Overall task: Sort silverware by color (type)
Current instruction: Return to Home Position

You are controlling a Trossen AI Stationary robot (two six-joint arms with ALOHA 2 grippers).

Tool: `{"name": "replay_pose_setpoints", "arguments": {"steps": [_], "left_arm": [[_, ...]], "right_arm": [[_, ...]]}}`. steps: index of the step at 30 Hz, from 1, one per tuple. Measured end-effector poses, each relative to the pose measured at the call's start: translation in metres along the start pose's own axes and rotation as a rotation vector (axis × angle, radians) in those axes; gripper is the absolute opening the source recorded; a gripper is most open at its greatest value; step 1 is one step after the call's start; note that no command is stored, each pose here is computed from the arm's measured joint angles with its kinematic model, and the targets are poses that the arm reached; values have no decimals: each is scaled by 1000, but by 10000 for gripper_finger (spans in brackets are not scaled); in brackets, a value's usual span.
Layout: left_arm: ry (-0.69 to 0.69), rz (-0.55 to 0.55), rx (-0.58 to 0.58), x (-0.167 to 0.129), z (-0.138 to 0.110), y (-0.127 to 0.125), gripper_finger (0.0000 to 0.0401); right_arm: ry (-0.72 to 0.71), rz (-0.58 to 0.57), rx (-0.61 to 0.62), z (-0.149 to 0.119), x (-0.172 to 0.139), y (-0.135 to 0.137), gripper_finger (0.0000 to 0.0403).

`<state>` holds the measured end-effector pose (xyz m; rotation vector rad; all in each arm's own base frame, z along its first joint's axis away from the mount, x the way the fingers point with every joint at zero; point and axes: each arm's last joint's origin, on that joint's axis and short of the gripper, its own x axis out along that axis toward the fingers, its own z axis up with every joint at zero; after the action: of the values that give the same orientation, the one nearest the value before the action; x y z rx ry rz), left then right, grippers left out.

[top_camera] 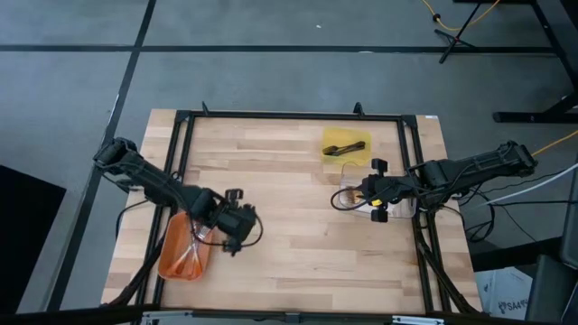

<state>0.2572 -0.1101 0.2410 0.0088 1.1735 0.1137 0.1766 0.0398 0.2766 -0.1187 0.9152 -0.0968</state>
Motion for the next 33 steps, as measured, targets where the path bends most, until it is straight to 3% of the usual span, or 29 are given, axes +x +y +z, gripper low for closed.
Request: {"name": "replay_pose_setpoints", "arguments": {"steps": [5,12,18,33], "left_arm": [[-159,95,-74,4,20,17,5],[-441,105,5,2,60,41,3],[-694,147,-2,-8,88,64,3],[-1016,152,-92,-29,114,96,4]], "right_arm": [[-4,0,1,0,0,0,108],[-52,-2,9,5,0,0,108],[-95,4,22,9,0,1,108],[-343,42,97,34,-6,3,108]]}}
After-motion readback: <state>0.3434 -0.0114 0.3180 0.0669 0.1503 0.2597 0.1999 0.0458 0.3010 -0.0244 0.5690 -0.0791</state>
